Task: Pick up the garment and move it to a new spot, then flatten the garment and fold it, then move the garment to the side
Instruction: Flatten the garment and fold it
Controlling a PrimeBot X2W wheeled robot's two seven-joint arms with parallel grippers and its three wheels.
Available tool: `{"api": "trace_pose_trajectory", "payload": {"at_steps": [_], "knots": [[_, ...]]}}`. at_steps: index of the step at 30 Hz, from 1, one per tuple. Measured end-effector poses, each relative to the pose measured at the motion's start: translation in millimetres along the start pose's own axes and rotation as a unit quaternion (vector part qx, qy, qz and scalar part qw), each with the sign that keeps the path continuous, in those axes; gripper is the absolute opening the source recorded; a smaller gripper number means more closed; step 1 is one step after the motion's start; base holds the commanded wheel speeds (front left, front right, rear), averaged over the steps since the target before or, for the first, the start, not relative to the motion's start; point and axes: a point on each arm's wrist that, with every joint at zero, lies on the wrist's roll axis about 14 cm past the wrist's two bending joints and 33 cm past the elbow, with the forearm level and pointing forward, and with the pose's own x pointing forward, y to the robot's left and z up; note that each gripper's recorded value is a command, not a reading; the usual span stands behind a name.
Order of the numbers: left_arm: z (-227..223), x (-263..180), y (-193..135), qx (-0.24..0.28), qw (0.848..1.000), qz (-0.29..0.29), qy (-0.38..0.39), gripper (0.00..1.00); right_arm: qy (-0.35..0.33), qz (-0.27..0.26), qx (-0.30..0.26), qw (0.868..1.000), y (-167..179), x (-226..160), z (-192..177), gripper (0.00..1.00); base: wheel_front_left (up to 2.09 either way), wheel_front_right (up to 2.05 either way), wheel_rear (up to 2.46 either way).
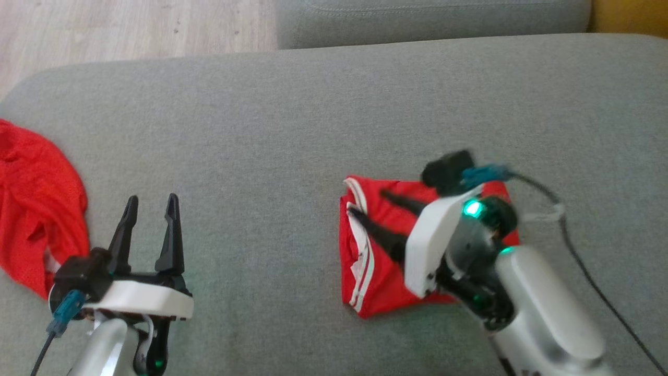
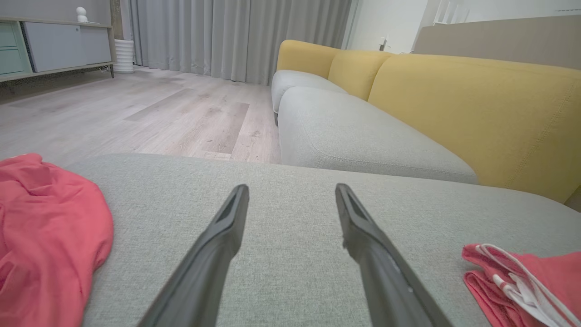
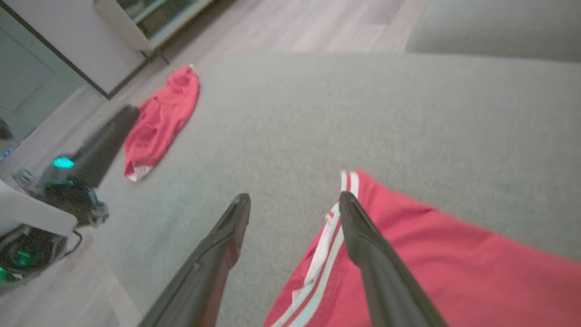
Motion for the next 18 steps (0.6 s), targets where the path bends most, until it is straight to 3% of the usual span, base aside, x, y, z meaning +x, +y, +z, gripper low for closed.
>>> {"api": "trace_pose_trajectory", "payload": {"at_steps": [3, 6, 13, 18], "knots": [[3, 2, -3, 0.001, 1.0, -0.005, -0.004, 1.0, -0.065, -0.027, -0.002, 0.998, -14, -20, 33, 1.0, 0.0, 0.0, 0.0], [6, 3, -7, 0.001, 1.0, -0.011, -0.008, 1.0, -0.111, -0.094, 0.003, 0.989, -49, -47, 48, 1.0, 0.0, 0.0, 0.0], [3, -5, -10, 0.0, 1.0, -0.011, -0.006, 1.0, -0.198, -0.241, 0.001, 0.95, -118, -110, 40, 1.0, 0.0, 0.0, 0.0], [9, -11, -10, 0.004, 1.0, -0.007, -0.017, 1.0, -0.234, -0.293, -0.013, 0.927, -138, -134, 18, 1.0, 0.0, 0.0, 0.0]]}}
